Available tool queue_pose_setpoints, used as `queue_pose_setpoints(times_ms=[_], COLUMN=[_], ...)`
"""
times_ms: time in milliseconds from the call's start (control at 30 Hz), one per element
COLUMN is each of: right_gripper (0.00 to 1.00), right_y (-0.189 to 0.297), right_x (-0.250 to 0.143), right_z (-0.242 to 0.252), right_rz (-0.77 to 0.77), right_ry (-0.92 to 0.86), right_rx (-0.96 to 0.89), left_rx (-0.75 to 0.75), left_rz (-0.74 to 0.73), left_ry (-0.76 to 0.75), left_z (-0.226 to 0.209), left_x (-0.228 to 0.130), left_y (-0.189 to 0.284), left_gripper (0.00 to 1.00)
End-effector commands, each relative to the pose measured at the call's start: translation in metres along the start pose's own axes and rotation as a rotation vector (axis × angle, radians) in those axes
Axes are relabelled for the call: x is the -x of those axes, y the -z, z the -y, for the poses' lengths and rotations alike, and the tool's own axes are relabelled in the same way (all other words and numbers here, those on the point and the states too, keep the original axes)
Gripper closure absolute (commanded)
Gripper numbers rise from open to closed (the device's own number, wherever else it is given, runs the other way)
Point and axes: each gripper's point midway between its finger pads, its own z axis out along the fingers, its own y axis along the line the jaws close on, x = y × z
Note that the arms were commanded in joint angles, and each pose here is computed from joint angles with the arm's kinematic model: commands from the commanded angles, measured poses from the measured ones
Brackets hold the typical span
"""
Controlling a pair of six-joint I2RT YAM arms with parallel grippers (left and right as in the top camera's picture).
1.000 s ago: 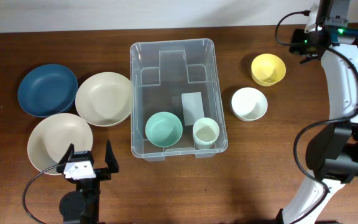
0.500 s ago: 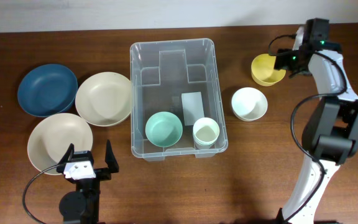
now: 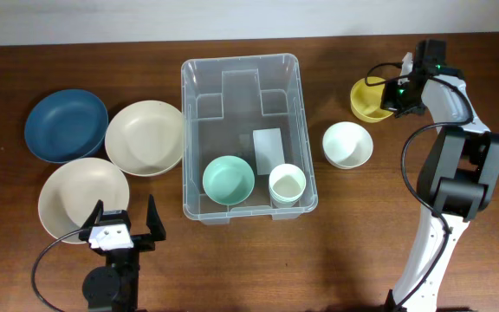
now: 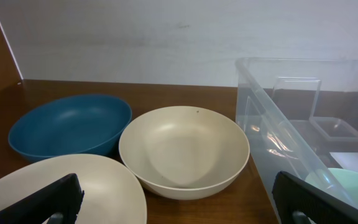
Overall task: Pack container
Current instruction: 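Grasp the yellow bowl rim with the right gripper and lift, then carry the yellow bowl into the bin onto the mint-green bowl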
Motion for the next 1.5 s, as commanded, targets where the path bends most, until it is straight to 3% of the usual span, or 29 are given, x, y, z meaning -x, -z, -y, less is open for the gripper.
queue_pose_setpoints(times_ms=[0,167,400,600,767,1133,1267,1467], right_gripper=[0.96,0.96,0.96,0.96,0.96,0.96,0.96,0.96], right_y=[-0.003,0.019,0.089,0.122,0.158,0.258,0.259,0.238], right_x=[-0.008,0.007,0.046,0.051,0.047,-0.020,-0.059,-0.111], right_z=[0.002,-0.012,-0.042,-0.041,-0.067,-0.199,-0.239,-0.291], right_rz=[-0.026,0.021,0.185,0.223,0.245,0.216,0.125,0.046], right_ry=[-0.008,-0.003,0.001,-0.003,0.097,0.474,0.577,0.776], right_rx=[0.001,0.081,0.393,0.459,0.497,0.637,0.628,0.453], left_rx=[0.001,0.001,0.001,0.001,0.001,0.001,0.001,0.001], left_rz=[0.003,0.003,0.003,0.003,0.003,0.003,0.003,0.003], left_ry=[-0.013,-0.013,-0.013,-0.013,-0.013,-0.013,-0.013,-0.013], left_z=[0.000,0.000,0.000,0.000,0.000,0.000,0.000,0.000], left_x=[-0.001,-0.001,-0.001,-0.001,-0.001,-0.001,-0.001,-0.001], left_y=[0.000,0.000,0.000,0.000,0.000,0.000,0.000,0.000], left_gripper=[0.00,0.00,0.00,0.00,0.00,0.00,0.00,0.00])
